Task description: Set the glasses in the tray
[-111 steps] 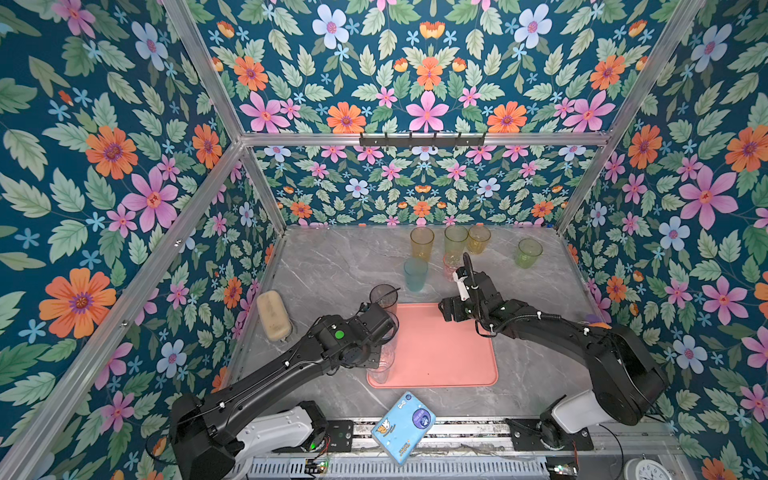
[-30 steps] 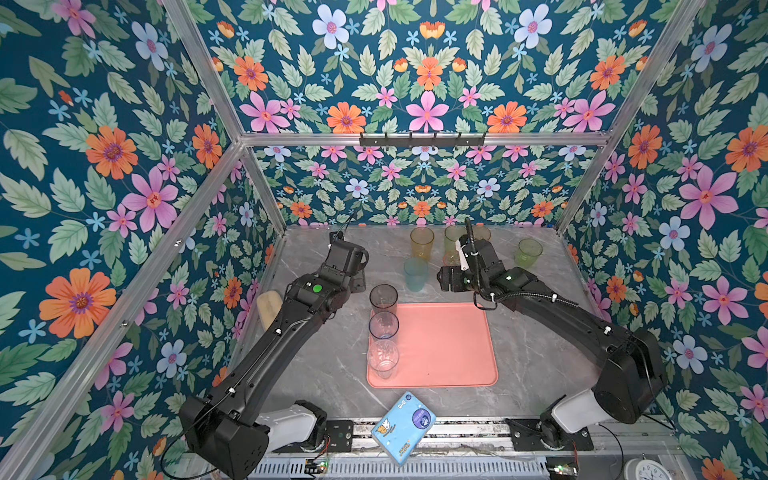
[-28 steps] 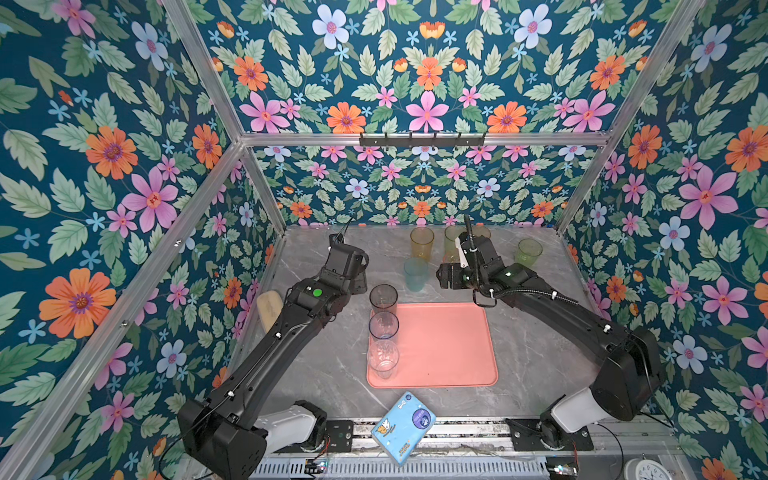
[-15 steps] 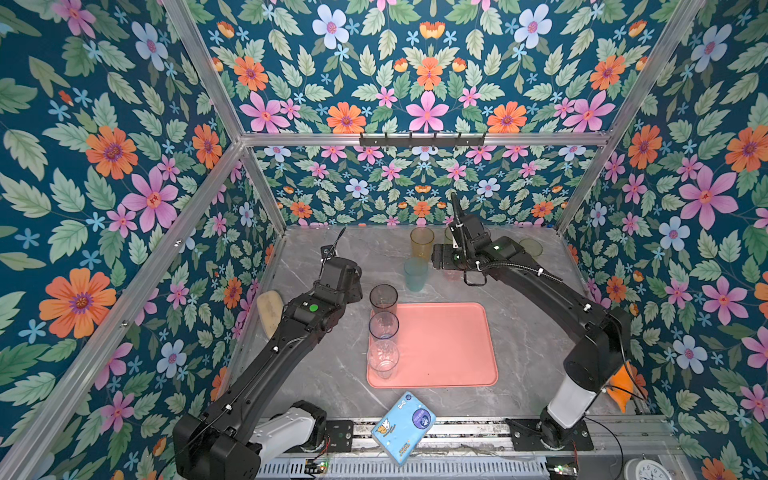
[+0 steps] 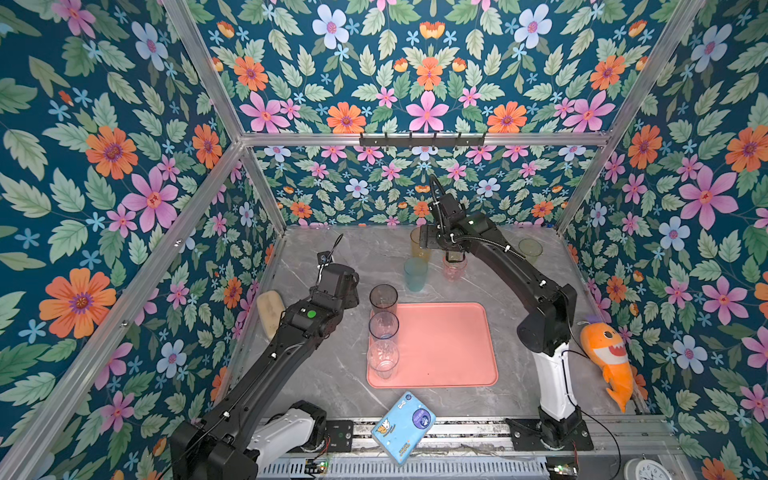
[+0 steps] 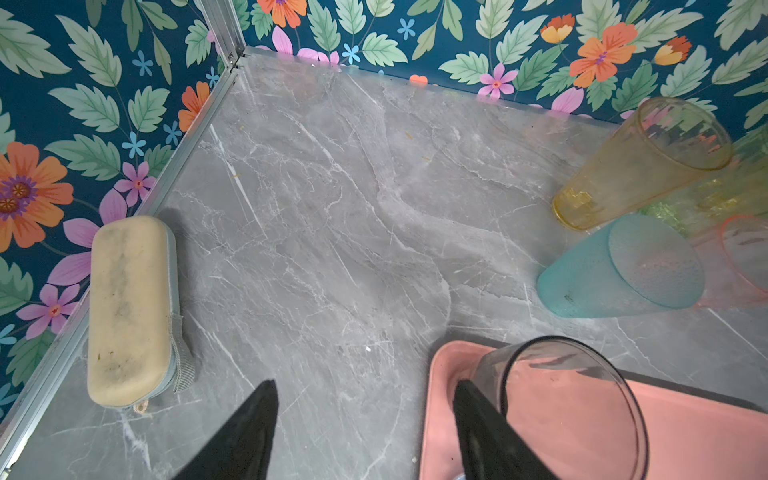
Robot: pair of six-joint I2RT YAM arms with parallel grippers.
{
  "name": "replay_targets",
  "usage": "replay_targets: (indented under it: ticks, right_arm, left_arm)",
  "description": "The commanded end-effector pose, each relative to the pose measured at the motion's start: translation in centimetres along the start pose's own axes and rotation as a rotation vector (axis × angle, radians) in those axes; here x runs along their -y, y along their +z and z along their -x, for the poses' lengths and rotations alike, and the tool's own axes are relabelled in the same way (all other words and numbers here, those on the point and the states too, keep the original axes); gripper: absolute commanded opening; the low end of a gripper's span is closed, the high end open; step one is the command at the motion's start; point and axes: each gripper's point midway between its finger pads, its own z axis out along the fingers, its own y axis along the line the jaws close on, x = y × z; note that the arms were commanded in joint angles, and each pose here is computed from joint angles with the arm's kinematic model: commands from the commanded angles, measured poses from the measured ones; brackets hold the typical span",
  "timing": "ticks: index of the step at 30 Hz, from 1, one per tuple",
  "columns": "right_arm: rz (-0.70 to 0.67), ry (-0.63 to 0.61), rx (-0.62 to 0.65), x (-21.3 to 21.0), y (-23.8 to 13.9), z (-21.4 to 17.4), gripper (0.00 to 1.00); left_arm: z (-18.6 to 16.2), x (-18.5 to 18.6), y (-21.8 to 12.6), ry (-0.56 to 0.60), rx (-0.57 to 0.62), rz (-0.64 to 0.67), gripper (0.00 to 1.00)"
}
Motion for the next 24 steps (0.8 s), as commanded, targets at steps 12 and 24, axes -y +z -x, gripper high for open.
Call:
replay_targets:
  ticks: [12, 24]
  right_arm:
    - [-0.048, 0.101, -0.029, 1.1, 4.8, 0.4, 0.83]
    - [0.033, 0.103, -0.033, -0.7, 6.4, 0.7, 0.71]
  left_arm:
    - [-1.0, -1.1, 0.0, 0.032, -0.013, 0.036, 0.71]
    - [-1.3, -0.7, 0.1, 0.029, -0.025, 0.011, 0.71]
